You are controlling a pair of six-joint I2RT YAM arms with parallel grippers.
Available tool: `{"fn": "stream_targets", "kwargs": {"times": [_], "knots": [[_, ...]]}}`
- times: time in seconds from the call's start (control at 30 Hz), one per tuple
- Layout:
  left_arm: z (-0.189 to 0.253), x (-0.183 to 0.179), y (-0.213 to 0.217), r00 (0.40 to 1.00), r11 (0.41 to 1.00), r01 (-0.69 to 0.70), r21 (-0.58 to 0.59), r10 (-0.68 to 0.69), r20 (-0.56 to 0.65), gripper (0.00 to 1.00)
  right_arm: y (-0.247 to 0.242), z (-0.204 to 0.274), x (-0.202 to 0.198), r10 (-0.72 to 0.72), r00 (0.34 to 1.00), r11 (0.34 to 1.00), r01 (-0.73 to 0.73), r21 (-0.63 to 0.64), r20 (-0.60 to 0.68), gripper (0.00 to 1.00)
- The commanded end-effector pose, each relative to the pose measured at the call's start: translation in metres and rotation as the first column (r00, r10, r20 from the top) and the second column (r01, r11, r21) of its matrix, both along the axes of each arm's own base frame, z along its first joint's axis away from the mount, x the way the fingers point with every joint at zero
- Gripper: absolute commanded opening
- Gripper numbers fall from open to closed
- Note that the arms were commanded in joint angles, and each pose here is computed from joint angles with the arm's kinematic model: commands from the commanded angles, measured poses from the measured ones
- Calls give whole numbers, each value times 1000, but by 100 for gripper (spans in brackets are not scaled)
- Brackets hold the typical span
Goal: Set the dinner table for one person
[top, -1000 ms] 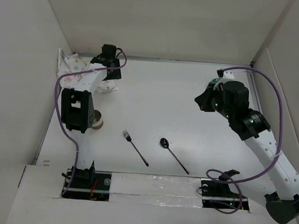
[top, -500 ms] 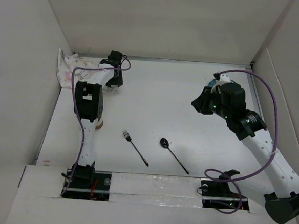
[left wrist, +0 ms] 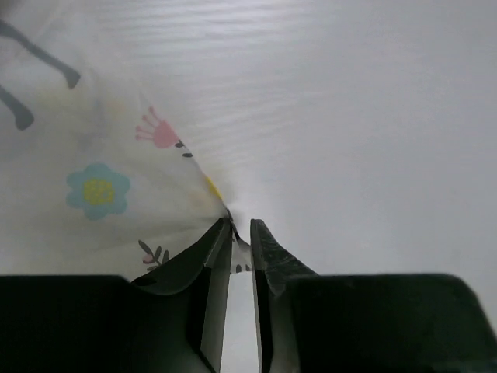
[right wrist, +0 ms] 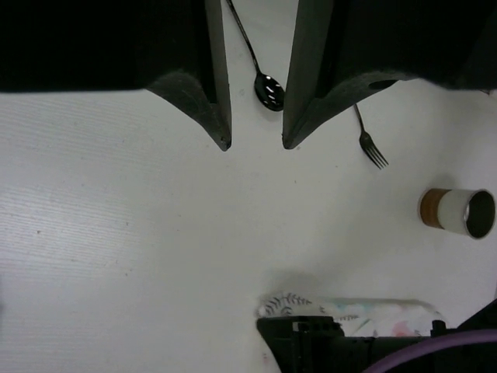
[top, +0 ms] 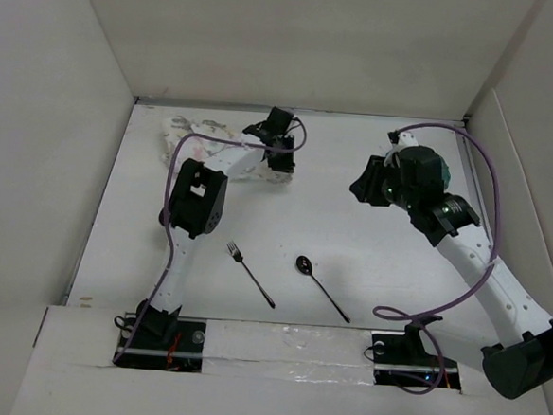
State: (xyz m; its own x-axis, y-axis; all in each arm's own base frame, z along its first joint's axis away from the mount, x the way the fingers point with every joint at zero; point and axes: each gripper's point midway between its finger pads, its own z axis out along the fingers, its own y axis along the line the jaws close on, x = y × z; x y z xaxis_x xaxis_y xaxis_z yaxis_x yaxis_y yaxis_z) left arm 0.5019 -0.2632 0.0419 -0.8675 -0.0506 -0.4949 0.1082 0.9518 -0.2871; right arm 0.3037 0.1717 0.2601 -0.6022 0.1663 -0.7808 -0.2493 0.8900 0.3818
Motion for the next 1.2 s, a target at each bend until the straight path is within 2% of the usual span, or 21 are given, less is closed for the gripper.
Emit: {"fn": "stream_targets", "kwargs": {"times": [0.0, 0.07, 0.13, 0.17, 0.2, 0.27, 0.3, 0.33, 0.4, 0.5, 0.53, 0.57, 0.6, 0.63, 0.67, 0.73, 0.77, 0.8, 0.9, 1.17], "knots": [[92, -10, -71, 993, 950, 92, -299, -65, 98, 16, 4, 23, 16, -3, 997, 1000, 2, 21, 77, 40], [108, -13, -84, 985, 929, 148, -339, -108, 134, 25, 4, 19, 18, -7, 997, 1000, 5, 19, 72, 45], [128, -20, -96, 970, 922, 214, -321, -163, 177, 34, 1, 10, 24, -28, 998, 1000, 28, 15, 59, 54], [134, -24, -101, 965, 921, 235, -312, -182, 189, 40, 1, 7, 25, -34, 998, 999, 33, 14, 56, 54], [148, -23, -96, 962, 928, 228, -296, -167, 218, 42, 0, 0, 29, -49, 998, 999, 48, 9, 47, 54], [154, -19, -77, 962, 946, 189, -265, -124, 245, 46, 3, -21, 34, -60, 998, 998, 60, 8, 5, 13], [181, -15, -58, 950, 957, 144, -250, -63, 305, 47, 2, -28, 37, -67, 998, 998, 67, 11, -12, 1], [168, -14, -41, 954, 968, 94, -231, -21, 300, 47, 5, -44, 42, -63, 997, 998, 63, -1, -49, 0], [181, -1, 5, 936, 977, -29, -212, 101, 336, 48, 12, -60, 46, -42, 996, 999, 42, -2, -83, 0], [151, 0, 46, 947, 977, -163, -140, 195, 257, 44, 22, -82, 60, -57, 989, 998, 59, 15, -134, 0], [135, -5, 57, 951, 976, -192, -104, 211, 224, 42, 26, -83, 68, -59, 990, 997, 63, 33, -125, 1], [126, -9, 59, 955, 975, -199, -99, 216, 203, 35, 30, -96, 74, -69, 986, 996, 76, 38, -155, 7], [123, -9, 68, 944, 969, -237, -70, 247, 219, 32, 37, -97, 80, -67, 986, 996, 74, 42, -151, 15], [108, -14, 72, 947, 967, -248, -53, 254, 198, 30, 39, -102, 86, -73, 985, 996, 81, 43, -158, 29], [103, -16, 74, 945, 964, -261, -46, 265, 192, 28, 46, -121, 90, -75, 977, 996, 81, 25, -198, 33], [90, -13, 90, 930, 947, -319, -27, 318, 187, 29, 51, -126, 104, -85, 976, 996, 91, 23, -203, 43], [81, -14, 90, 931, 946, -323, -18, 322, 173, 35, 53, -134, 109, -92, 971, 995, 98, 19, -221, 46], [75, -13, 90, 932, 945, -326, -14, 324, 165, 39, 54, -156, 113, -105, 960, 994, 106, -7, -259, 48], [51, -12, 94, 939, 944, -330, 18, 326, 113, 42, 59, -177, 123, -111, 948, 994, 109, -24, -300, 52], [12, -17, 98, 944, 940, -330, 83, 327, 48, 46, 70, -206, 142, -120, 924, 992, 128, -3, -364, 54]]}}
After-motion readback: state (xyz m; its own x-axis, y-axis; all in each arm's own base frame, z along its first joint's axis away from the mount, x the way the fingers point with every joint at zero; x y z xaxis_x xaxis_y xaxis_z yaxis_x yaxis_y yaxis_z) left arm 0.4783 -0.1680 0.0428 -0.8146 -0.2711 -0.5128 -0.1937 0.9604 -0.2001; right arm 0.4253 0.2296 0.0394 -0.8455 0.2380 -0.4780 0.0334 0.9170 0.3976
